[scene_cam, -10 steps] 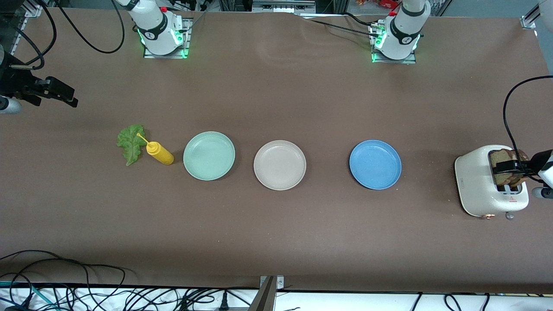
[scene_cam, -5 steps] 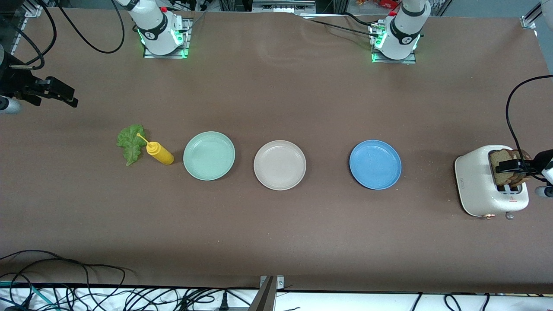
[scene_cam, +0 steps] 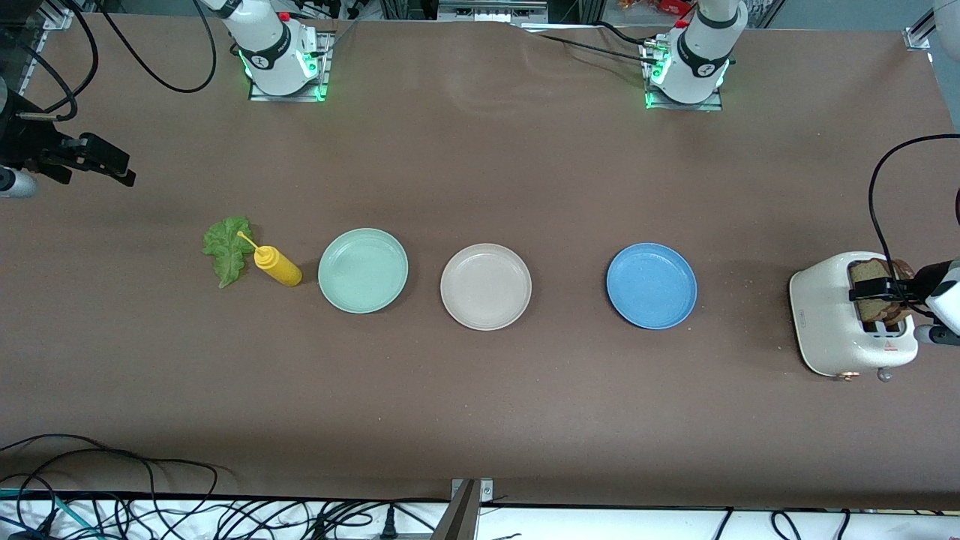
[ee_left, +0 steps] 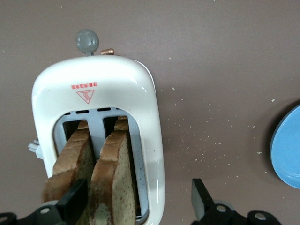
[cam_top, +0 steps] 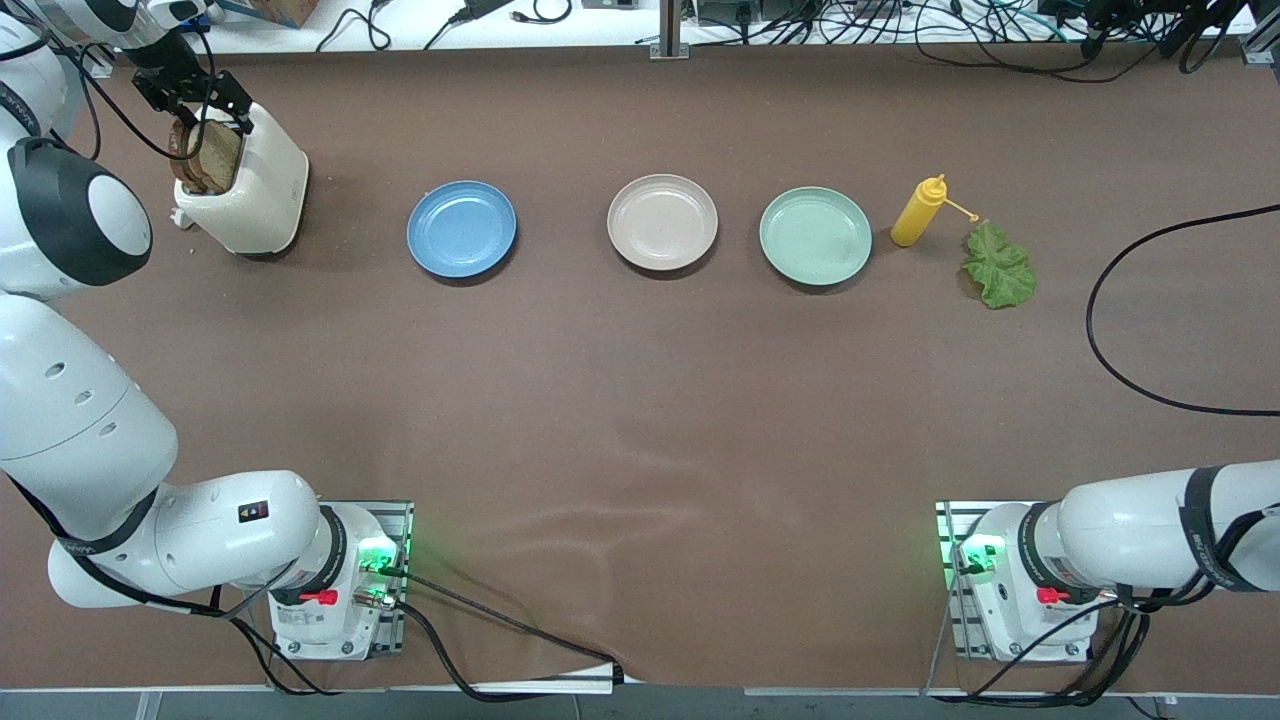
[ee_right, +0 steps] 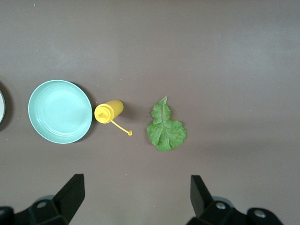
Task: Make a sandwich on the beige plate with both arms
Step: 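Close the left gripper on the bread slice and lift it out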
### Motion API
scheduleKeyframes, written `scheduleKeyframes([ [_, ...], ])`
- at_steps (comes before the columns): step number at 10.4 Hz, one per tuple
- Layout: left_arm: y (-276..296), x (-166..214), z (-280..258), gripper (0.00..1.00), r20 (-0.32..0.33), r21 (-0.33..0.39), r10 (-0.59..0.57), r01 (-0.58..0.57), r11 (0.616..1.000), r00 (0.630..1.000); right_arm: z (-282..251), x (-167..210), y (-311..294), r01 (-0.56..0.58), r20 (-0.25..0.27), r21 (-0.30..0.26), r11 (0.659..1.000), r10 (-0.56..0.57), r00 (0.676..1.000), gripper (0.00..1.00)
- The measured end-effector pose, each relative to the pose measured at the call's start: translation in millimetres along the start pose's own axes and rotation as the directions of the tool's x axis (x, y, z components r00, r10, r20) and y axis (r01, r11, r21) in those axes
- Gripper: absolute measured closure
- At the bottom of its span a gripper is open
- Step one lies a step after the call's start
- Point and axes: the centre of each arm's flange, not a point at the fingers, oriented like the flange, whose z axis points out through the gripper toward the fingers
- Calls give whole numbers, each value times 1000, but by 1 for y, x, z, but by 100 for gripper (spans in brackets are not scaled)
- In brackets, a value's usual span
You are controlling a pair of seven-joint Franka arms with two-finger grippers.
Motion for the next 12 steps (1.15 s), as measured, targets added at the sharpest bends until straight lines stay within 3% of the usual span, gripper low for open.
scheduleKeyframes([
  [3, 0, -1, 8, 25, 14, -6, 2, -2, 1000, 1000, 0, 0, 0, 0, 0, 0, 1000, 0, 1000, 0],
  [6, -3, -2, 7, 70, 14, -4, 38, -38, 999, 999, 0, 0, 0, 0, 0, 0, 1000, 0, 1000, 0],
  [9, -8, -4, 5, 87, 18, 13, 100, -101, 995, 995, 0, 0, 0, 0, 0, 0, 1000, 0, 1000, 0],
  [12, -5, -1, -2, 90, 24, 45, 136, -137, 989, 990, 0, 0, 0, 0, 0, 0, 1000, 0, 1000, 0],
])
